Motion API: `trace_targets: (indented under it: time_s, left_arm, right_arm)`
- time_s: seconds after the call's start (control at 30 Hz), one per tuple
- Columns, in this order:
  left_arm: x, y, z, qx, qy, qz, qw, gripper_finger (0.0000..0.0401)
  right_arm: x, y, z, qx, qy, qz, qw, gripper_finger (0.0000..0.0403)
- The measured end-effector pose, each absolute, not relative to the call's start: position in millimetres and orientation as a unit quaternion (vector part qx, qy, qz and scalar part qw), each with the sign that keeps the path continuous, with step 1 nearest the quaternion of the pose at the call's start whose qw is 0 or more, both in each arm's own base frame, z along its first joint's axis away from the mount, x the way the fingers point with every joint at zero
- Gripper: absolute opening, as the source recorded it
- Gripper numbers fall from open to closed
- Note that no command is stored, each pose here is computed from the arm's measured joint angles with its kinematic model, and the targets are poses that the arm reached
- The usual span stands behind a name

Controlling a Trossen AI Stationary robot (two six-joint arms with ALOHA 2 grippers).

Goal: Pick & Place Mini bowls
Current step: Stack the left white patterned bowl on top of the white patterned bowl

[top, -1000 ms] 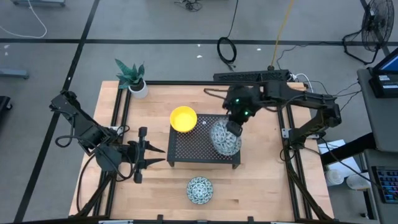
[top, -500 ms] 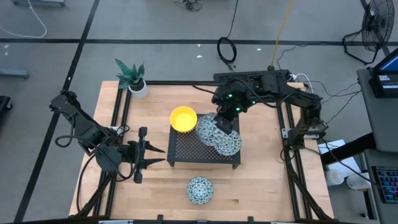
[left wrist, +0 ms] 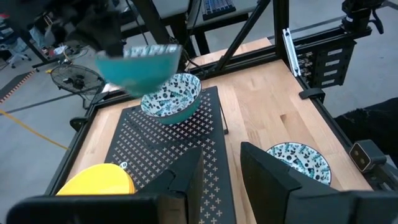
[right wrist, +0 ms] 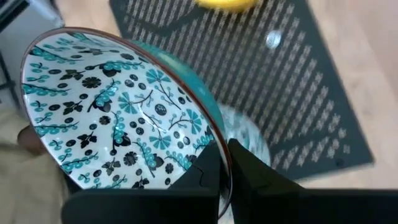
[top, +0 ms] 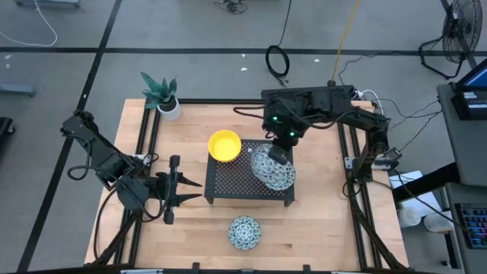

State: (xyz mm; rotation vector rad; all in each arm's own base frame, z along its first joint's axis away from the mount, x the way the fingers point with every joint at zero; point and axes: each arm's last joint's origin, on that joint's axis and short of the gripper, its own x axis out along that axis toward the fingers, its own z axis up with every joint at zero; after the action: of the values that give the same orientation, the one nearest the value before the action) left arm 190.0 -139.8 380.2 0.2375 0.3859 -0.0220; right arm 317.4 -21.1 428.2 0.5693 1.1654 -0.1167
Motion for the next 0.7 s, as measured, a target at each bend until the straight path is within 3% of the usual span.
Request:
trace_targets:
  time_s: [0.43,0.7]
  left_arm:
    - [190.0,-139.8,380.2,0.118,0.191,-0.011,0.974,0.0113]
    - [190.0,-139.9,380.2,0.118,0.191,-0.011,0.974,0.0113]
  right_arm:
    - [316.1,-21.0,429.7,0.312,0.546,-0.011,0.778,0.0000]
    - [316.1,-26.9,428.8,0.291,0.542,-0.045,0.787,0.0000]
